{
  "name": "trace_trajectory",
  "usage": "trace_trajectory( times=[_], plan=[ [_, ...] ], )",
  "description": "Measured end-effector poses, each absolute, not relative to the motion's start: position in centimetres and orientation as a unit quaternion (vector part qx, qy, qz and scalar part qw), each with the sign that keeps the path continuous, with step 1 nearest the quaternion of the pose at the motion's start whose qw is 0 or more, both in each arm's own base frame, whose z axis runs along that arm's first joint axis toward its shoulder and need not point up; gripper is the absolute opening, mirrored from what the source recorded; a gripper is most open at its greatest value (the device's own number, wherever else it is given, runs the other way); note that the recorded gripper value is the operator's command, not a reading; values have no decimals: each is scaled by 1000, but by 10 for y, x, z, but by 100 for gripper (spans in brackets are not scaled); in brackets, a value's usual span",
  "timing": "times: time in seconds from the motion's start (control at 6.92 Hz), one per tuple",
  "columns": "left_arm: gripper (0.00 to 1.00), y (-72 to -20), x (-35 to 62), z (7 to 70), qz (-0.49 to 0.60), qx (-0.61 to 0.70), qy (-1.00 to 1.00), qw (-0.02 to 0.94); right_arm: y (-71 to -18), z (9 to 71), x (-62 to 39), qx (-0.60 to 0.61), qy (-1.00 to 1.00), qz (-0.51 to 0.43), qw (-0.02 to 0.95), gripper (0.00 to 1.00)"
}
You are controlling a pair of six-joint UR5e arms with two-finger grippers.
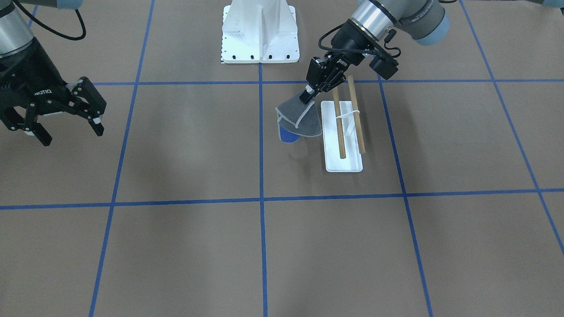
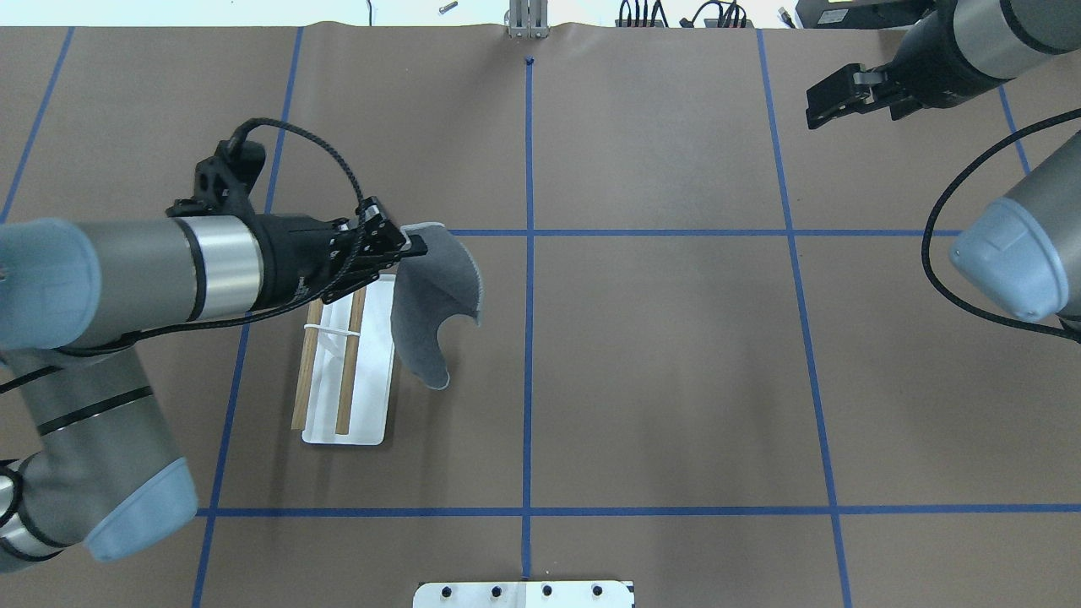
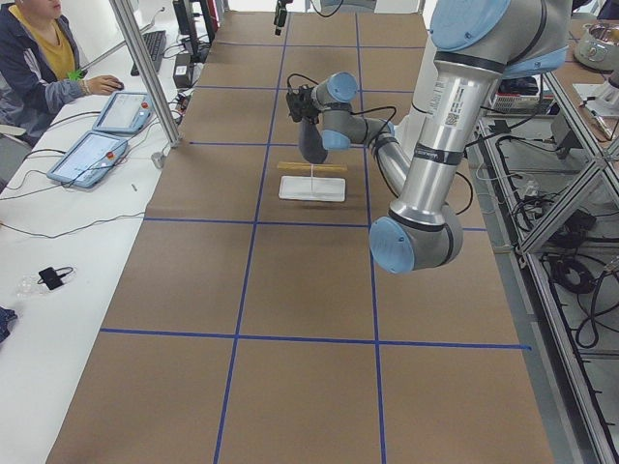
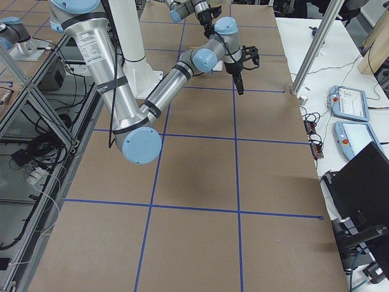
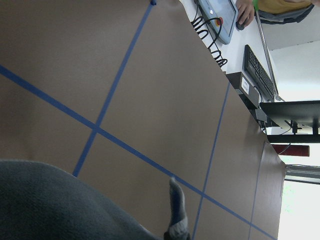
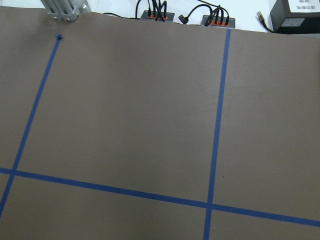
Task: Hang towel on rack
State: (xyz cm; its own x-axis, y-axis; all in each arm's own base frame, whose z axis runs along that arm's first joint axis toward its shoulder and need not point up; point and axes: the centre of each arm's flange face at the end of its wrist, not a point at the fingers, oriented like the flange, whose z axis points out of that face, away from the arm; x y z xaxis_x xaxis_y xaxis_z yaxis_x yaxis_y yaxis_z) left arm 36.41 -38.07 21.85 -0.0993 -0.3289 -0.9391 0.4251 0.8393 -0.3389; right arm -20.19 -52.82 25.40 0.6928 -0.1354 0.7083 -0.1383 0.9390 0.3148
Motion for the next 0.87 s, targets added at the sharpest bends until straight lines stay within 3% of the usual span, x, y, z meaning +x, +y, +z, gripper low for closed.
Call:
trace_trajectory(
  times=[0.87],
  plan=[
    [0,-363,322,313,-366,-12,621,693,-542,270,-194,165,-382,15,909,100]
  ],
)
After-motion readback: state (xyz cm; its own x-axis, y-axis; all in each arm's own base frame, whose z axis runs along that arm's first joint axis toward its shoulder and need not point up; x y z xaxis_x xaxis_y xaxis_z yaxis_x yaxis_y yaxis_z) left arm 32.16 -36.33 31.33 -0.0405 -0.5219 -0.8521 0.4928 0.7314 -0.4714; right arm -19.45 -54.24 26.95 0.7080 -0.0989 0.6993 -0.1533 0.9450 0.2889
